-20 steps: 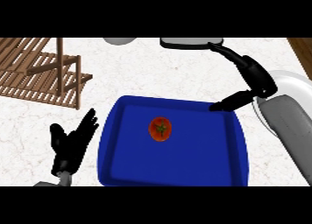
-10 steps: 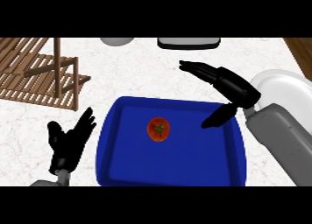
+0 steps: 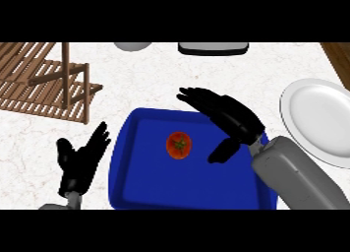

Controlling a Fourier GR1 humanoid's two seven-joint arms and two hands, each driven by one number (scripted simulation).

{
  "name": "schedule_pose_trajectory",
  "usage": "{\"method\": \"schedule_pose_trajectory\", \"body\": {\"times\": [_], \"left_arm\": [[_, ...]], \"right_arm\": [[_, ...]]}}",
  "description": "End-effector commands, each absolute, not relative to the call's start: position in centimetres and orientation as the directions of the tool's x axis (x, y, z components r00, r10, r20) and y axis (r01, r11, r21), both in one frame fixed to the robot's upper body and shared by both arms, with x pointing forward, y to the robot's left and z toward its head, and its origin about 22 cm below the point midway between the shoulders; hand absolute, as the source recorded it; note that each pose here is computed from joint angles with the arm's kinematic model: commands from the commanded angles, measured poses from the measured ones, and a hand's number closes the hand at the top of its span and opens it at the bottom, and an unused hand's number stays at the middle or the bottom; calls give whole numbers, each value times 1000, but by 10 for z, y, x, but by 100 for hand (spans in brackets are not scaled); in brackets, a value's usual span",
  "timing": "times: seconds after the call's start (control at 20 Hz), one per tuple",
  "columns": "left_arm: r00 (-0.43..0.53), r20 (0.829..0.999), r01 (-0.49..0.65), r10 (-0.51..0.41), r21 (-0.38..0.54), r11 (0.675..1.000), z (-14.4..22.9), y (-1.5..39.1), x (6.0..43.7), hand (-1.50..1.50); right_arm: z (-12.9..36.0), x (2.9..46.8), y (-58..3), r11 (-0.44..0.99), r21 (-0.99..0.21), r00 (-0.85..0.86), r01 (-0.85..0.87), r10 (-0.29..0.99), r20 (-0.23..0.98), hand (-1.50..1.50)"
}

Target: Pick the tomato from the tray and place it in the plate

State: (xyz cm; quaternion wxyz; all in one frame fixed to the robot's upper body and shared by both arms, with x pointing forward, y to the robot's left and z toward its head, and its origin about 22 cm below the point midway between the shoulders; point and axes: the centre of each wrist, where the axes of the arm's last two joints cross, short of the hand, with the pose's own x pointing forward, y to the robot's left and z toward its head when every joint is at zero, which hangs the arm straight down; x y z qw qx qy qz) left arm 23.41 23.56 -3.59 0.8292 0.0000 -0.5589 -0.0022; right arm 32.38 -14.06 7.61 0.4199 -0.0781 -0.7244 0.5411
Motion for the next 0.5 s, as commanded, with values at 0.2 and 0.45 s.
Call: {"method": "schedule_pose_trajectory", "body": {"times": [0.2,0.45], "left_arm": [[377,926,8,12,-16,1000,-32,250,235,0],[379,925,-6,1,2,1000,-46,243,245,0]], "right_arm": [[46,304,-120,331,-842,-594,-426,599,536,-150],[42,299,-106,332,-847,-606,-414,594,529,-150]]}}
